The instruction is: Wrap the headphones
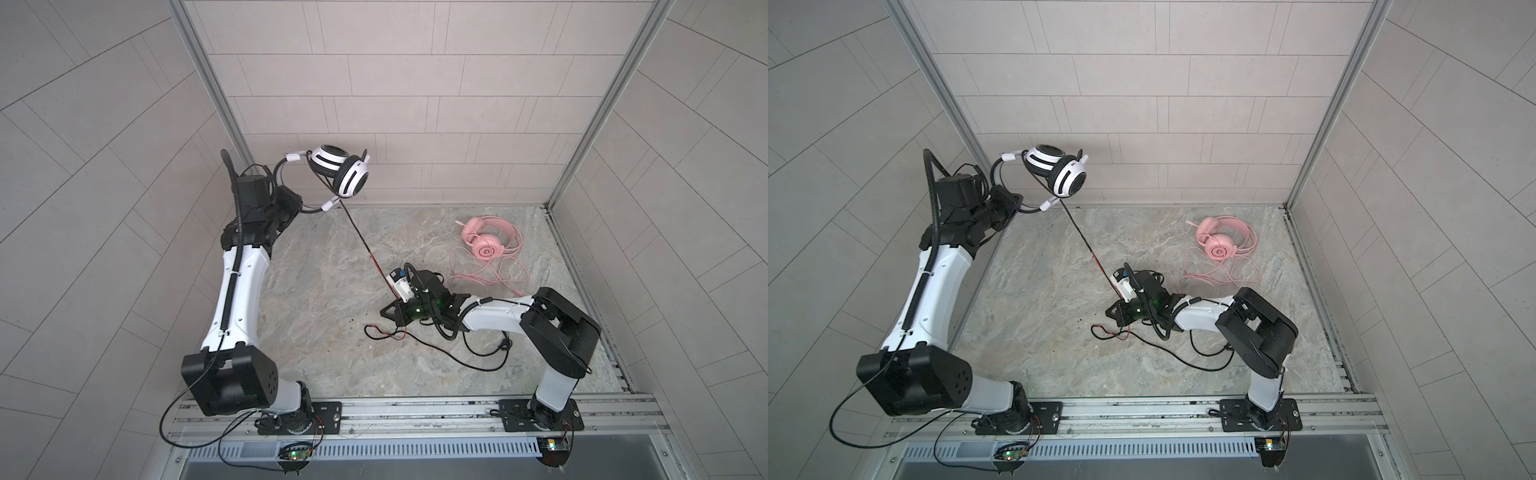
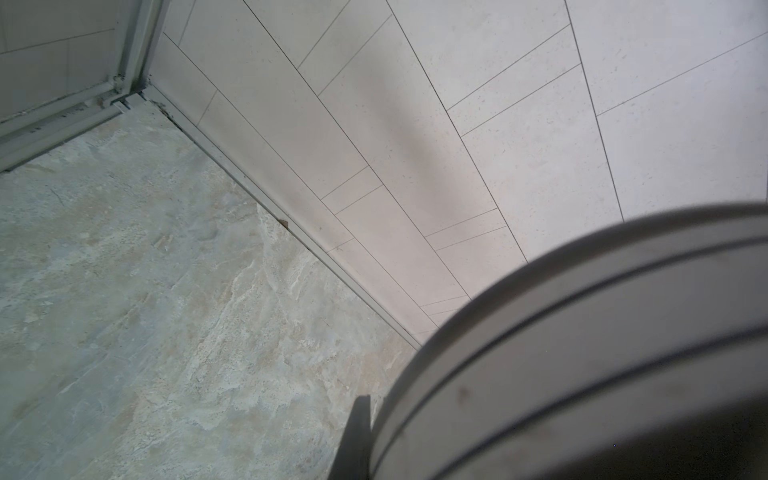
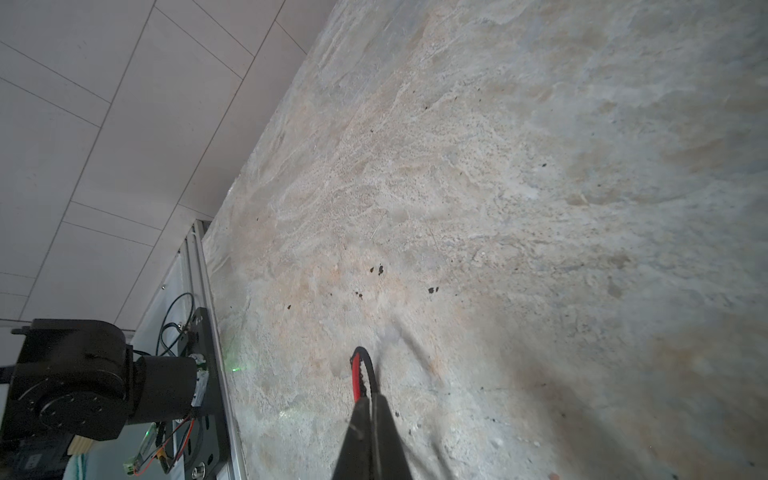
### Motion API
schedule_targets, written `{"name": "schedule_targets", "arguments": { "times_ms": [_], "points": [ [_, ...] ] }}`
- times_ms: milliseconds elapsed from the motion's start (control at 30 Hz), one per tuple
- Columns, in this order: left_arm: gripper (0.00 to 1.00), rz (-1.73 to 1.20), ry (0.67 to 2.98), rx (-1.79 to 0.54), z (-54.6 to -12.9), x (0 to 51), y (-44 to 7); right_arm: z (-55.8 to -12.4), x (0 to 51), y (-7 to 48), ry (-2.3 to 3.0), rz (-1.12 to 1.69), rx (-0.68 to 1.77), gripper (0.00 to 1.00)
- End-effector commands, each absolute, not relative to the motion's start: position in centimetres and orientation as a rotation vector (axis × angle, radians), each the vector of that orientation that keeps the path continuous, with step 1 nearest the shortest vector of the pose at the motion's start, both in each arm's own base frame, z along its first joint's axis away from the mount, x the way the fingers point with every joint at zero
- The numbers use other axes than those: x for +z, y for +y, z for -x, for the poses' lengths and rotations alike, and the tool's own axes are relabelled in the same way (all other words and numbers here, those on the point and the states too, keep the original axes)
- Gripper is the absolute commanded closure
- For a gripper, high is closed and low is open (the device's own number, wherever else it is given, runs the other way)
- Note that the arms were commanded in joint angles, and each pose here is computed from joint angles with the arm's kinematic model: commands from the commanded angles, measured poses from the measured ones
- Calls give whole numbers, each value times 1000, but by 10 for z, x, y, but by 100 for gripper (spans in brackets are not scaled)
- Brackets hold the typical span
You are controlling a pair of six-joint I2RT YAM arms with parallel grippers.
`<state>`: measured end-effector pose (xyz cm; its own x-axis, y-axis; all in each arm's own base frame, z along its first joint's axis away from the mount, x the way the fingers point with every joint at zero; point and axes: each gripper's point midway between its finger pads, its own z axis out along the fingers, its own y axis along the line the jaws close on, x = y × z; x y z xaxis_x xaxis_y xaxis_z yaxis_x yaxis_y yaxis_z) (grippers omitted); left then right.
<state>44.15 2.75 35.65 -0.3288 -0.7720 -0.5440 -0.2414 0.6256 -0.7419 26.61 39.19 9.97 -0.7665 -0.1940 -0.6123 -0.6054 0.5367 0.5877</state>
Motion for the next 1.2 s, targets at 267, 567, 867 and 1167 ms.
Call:
{"name": "schedule_targets", "arguments": {
  "times_ms": [267,567,867,1167],
  "points": [
    [100,897,1691,-284,-402,405,88,-230,137,383,2265,943,752,100],
    [100,893,1701,-41,-392,394,115,-211,181,397,2109,1113,617,100],
    [100,743,1828,112,-392,382,103,-210,218,378,1990,1290,325,100],
    [100,579,1902,264,-395,379,86,-230,279,354,1855,1232,139,100]
  ]
}}
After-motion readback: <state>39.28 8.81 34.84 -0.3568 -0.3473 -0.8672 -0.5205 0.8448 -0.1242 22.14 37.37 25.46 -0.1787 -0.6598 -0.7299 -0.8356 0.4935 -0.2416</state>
